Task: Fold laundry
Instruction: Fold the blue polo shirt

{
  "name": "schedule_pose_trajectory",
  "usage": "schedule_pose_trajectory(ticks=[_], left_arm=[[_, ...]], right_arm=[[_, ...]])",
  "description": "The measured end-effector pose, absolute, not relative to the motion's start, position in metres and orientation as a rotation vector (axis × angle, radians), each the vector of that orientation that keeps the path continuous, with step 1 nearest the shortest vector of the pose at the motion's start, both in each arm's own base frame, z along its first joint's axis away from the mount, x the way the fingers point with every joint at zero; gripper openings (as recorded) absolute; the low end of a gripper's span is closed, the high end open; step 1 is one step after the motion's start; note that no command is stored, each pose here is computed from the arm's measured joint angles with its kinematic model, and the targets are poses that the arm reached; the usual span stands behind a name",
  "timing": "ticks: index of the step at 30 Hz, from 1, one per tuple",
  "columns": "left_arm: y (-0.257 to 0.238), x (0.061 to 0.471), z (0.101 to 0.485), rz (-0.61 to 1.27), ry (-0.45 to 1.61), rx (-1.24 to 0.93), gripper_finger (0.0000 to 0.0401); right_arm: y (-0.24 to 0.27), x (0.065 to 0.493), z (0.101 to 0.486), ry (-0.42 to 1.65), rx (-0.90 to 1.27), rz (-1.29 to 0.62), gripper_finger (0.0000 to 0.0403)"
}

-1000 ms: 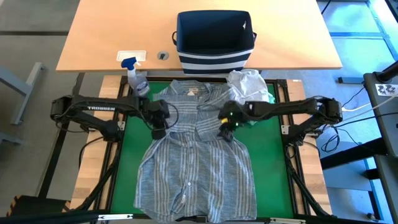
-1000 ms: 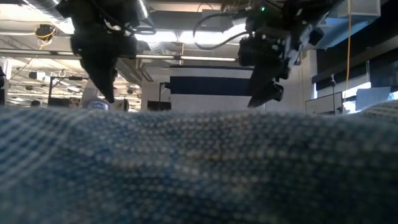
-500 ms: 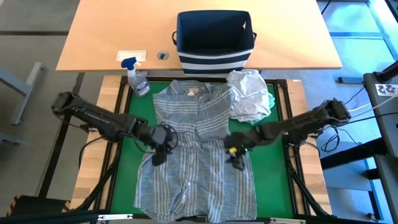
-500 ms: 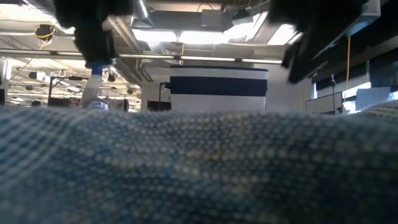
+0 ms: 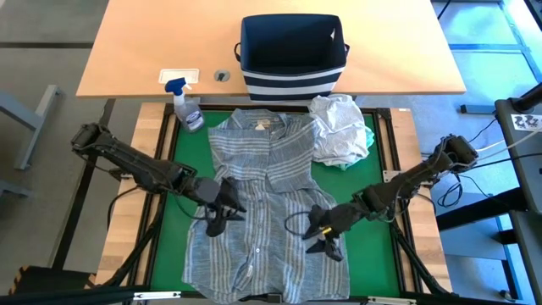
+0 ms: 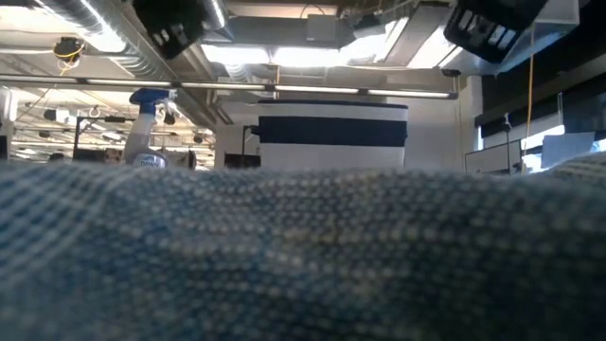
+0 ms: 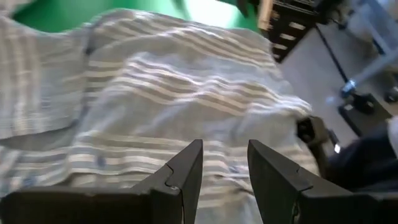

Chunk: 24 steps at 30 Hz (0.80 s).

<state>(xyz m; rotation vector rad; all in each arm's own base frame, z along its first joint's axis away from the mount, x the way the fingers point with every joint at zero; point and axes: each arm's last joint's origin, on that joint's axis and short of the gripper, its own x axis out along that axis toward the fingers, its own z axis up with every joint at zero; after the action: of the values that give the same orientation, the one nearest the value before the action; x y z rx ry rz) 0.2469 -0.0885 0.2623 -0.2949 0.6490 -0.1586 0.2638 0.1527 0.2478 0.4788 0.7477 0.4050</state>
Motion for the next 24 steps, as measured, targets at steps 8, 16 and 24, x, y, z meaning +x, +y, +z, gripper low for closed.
schedule_pose_trajectory(ticks=[8,16,24], left_arm=[[-0.137,0.233,0.281,-0.318,0.629,-0.184,0.0121],[-0.218,0.228,0.3,-0.326,0.709,-0.078,0.0121],[-0.311,0.228,0.258,-0.302,0.968,0.0,0.0121]], right_arm=[[0.197,0.254,0.273,0.715,0.577,0.37,0.0225],[0.258,0.242,0.3,0.85,0.37,0.384,0.0225],[0.316,0.22,0.267,0.91,0.173,0.406,0.0225]])
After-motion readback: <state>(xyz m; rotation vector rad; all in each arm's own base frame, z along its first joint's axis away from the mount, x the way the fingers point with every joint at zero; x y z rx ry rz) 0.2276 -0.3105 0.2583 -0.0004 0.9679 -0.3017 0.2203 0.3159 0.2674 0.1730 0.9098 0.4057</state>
